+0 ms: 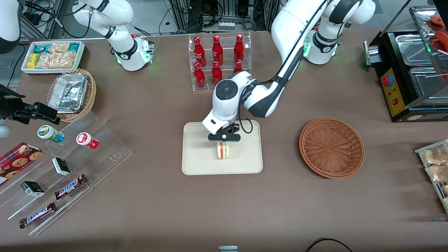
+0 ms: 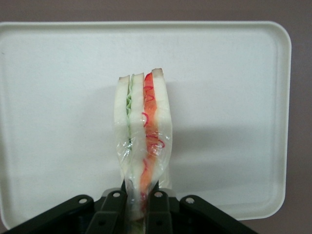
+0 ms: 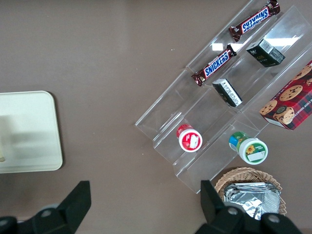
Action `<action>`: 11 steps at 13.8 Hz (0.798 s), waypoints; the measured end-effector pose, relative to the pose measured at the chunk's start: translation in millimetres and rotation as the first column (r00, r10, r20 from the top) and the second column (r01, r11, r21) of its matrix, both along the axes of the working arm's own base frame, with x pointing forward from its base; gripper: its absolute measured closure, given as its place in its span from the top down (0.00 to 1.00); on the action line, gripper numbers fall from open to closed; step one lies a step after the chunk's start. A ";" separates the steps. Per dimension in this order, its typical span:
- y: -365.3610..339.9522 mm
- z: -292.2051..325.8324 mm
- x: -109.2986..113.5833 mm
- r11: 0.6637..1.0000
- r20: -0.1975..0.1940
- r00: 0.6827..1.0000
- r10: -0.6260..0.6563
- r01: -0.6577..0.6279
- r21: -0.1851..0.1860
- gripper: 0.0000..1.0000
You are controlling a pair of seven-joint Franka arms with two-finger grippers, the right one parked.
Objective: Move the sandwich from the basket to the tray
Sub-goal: 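Lower the sandwich onto the tray and open the left gripper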
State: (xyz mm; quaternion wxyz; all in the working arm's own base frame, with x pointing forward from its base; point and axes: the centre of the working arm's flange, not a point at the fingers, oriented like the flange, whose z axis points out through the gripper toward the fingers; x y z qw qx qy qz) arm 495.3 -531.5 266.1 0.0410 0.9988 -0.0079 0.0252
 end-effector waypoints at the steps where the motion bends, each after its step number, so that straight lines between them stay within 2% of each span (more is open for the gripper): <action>1: -3.9 -6.7 -0.9 1.000 -0.003 1.000 -0.003 0.003 0.002 0.14; 10: -5.8 -23.9 3.6 1.000 0.001 1.000 -0.013 0.013 0.024 0.14; 11: -5.7 -24.1 3.6 1.000 0.001 1.000 -0.013 0.013 0.024 0.21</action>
